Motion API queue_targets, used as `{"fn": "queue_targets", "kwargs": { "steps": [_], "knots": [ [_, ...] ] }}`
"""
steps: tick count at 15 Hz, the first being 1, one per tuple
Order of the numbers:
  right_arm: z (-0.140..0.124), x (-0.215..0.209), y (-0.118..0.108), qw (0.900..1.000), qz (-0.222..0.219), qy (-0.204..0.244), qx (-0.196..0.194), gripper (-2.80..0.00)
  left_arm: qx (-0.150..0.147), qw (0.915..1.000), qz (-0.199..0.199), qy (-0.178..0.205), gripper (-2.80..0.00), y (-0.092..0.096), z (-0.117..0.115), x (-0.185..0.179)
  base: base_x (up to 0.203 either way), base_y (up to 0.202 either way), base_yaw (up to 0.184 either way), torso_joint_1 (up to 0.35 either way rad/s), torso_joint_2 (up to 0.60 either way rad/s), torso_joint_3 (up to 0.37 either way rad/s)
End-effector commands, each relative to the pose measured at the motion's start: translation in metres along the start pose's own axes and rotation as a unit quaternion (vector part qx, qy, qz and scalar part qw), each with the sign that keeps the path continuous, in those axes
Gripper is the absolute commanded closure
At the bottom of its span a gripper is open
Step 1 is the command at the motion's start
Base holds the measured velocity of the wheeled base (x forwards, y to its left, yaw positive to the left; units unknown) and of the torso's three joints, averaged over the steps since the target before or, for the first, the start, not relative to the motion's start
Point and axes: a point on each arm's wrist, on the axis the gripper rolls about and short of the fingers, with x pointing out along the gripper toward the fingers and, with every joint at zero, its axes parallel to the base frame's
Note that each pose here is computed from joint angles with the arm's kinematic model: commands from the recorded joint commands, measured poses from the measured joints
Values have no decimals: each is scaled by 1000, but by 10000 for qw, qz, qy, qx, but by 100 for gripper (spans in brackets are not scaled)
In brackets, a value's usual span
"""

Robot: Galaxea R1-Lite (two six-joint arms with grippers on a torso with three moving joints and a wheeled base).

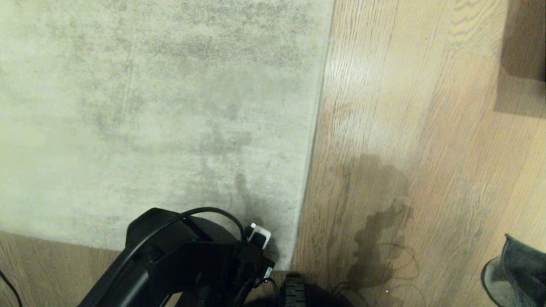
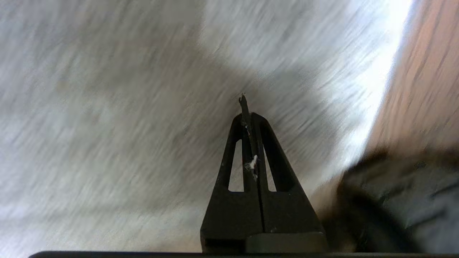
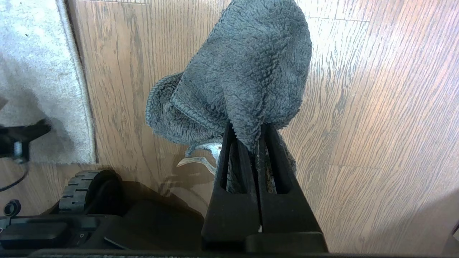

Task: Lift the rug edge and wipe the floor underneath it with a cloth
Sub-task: Lay down the carpet

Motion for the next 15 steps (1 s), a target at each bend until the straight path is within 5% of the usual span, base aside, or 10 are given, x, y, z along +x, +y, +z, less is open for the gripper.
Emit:
{"fn": "queue_targets", "kwargs": {
  "steps": [1,3,7,15],
  "knots": [
    [0,0,0,10000,-1,4,3,0,15,10000,-58,63,0,8,1,-23,0,0,0,0,0,0],
    [0,0,0,10000,-1,4,3,0,44,9995,-268,176,0,10,-3,-28,0,0,0,0,0,0],
    [0,0,0,10000,-1,4,3,0,-54,9992,-289,-271,0,2,9,-4,0,0,0,0,0,0],
    [0,0,0,10000,2,4,3,0,-84,9980,-234,-576,0,1,21,9,0,0,0,0,0,0]
  ]
}}
